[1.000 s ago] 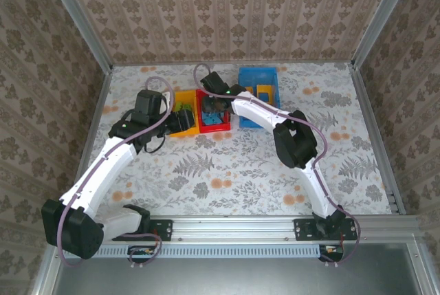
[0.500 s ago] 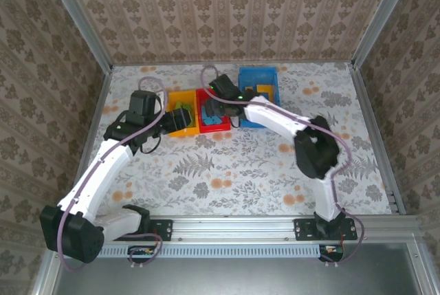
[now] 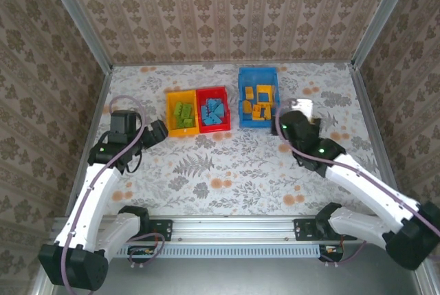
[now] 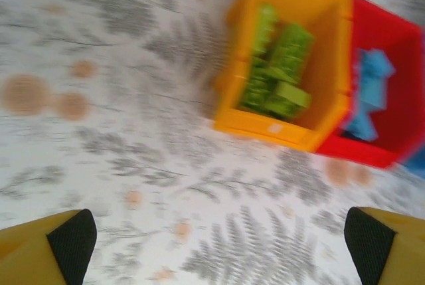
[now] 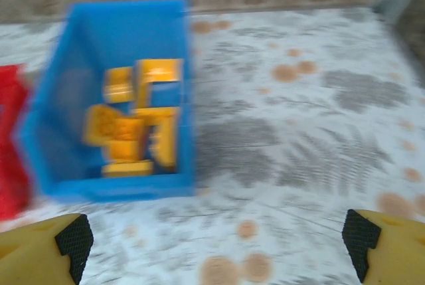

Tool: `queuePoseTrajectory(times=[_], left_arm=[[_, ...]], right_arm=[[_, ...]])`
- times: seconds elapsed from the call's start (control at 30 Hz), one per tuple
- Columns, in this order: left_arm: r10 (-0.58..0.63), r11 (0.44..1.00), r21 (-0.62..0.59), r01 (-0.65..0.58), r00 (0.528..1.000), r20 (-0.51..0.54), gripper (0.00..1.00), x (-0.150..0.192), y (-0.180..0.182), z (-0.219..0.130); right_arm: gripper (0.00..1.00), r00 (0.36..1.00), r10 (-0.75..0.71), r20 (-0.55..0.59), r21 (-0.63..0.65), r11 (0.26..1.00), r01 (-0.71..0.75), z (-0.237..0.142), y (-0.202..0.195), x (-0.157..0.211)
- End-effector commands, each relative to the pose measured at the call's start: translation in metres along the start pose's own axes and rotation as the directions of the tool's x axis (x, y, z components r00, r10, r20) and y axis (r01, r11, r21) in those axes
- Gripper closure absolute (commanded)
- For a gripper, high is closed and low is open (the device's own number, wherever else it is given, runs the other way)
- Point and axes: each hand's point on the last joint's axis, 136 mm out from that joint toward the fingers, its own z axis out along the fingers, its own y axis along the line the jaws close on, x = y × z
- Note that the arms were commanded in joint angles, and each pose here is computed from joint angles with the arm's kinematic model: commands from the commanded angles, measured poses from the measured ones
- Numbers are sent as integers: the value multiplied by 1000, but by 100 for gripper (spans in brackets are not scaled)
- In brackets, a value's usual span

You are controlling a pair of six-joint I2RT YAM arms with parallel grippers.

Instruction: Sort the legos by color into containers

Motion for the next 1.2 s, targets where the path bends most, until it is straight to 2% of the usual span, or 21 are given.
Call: queuePoseTrajectory(times=[0.0,0.07,0.1,0.13,0.2,0.27,0.4,0.47,0.53,0.63,0.7,0.8,0.87,0.93,0.97,1.03,1.07,1.17], left_arm=[[71,946,-324,-24,989,133,0,-11,65,5],[217,931,-338,-139,954,205,0,-22,66,18],[252,912,-381,-152,940,230,0,-25,73,22],[271,899,-409,-157,933,235,0,-26,79,27],[333,896,-377,-236,918,218,0,-25,78,49],[370,888,-367,-279,906,207,0,-23,78,70],[377,886,-358,-296,908,184,0,-28,83,111],[392,889,-328,-320,902,182,0,-39,78,126],[402,898,-296,-325,880,252,0,-58,67,137],[398,912,-239,-333,859,321,0,-78,57,151],[403,911,-222,-348,866,297,0,-79,56,162],[478,878,-158,-451,817,323,0,-67,34,163],[491,869,-150,-472,783,382,0,-60,29,156],[473,878,-158,-452,772,424,0,-55,36,154],[475,877,-181,-445,747,466,0,-57,38,153],[464,885,-178,-431,772,435,0,-55,41,154],[470,881,-187,-435,756,456,0,-57,40,153],[464,884,-181,-431,763,449,0,-56,40,154]], right_arm=[[0,999,2,33,158,987,-7,8,-66,29],[0,995,38,93,173,984,-54,17,-87,37],[0,993,39,113,182,981,-60,24,-94,41],[0,993,38,111,195,979,-59,30,-100,45],[0,998,31,53,218,975,-42,46,-107,56],[0,1000,-9,19,172,985,6,65,-100,64],[0,991,-23,135,85,996,11,97,-82,50],[0,993,-7,121,66,998,-1,113,-79,45],[0,980,47,196,25,998,-53,125,-76,31],[0,987,61,152,-4,998,-61,144,-72,41],[0,985,27,172,-63,998,-17,143,-58,44],[0,958,70,278,-37,997,-62,131,-70,53],[0,961,78,267,-26,997,-74,129,-73,56],[0,966,72,250,-19,997,-69,134,-72,55],[0,971,72,230,-2,997,-74,137,-74,55],[0,979,43,201,5,999,-45,144,-69,54],[0,983,29,183,6,1000,-31,146,-66,54],[0,982,24,187,13,1000,-27,146,-65,53]])
